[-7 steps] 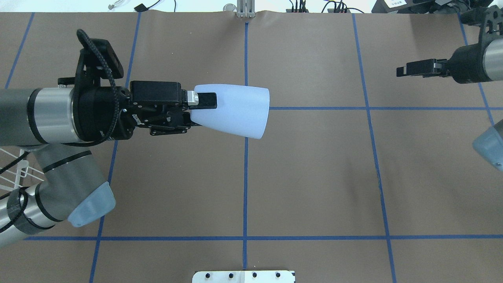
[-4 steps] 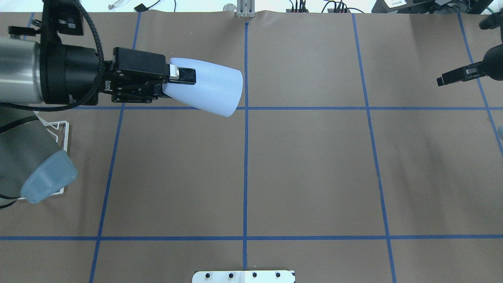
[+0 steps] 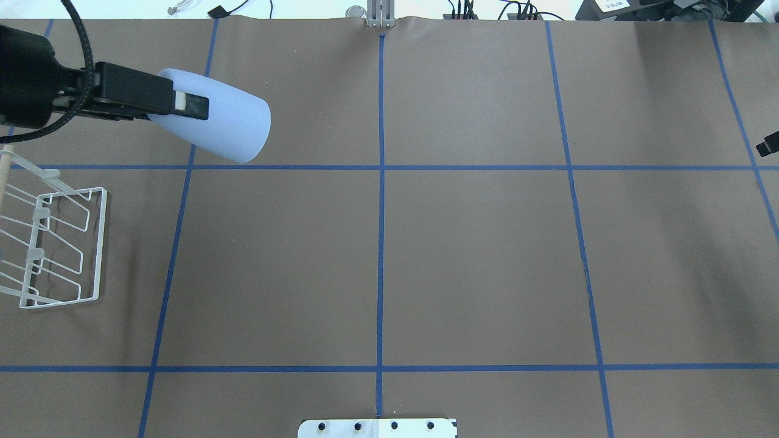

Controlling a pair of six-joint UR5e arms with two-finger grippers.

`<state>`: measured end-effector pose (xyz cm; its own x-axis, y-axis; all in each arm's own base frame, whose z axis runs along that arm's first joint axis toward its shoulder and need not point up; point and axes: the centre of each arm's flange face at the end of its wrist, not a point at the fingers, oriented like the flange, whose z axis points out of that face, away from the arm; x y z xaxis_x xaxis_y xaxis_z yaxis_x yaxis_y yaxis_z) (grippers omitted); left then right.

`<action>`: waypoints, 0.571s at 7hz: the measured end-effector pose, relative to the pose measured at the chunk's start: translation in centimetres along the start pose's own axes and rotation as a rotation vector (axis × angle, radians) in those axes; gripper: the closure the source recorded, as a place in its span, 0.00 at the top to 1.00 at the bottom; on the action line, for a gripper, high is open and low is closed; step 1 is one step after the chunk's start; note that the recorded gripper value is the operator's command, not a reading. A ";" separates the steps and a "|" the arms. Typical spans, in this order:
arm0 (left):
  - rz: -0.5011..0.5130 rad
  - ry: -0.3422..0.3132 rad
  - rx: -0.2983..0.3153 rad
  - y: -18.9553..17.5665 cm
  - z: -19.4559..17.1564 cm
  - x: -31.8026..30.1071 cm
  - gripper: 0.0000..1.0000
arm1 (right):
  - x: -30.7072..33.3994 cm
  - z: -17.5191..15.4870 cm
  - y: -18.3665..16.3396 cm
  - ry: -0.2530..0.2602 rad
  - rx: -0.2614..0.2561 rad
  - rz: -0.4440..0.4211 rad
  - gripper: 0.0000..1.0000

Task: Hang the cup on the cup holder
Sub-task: 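Carry the cup with the left gripper over the white wire rack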

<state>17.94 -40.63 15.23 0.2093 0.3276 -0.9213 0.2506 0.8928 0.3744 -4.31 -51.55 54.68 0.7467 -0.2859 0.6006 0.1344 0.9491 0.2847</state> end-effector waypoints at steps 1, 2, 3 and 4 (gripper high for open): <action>0.055 -0.095 -0.015 -0.3 -1.2 -1.8 0.00 | 1.1 0.3 1.0 0.008 -0.021 0.016 1.00; 0.105 -0.187 -0.043 -0.5 -2.3 -4.1 0.00 | 2.2 0.7 2.2 0.015 -0.041 0.018 1.00; 0.149 -0.271 -0.085 -0.5 -3.3 -6.3 0.00 | 4.0 1.1 3.4 0.019 -0.058 0.031 1.00; 0.187 -0.345 -0.137 -0.6 -4.1 -8.2 0.00 | 5.8 1.1 4.3 0.021 -0.080 0.064 1.00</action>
<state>12.17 -42.55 22.12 0.5493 0.3864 -0.7409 0.0547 0.8681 0.4933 -0.15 -49.23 60.18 0.7685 -0.2224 0.5999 0.1368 0.9731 0.1855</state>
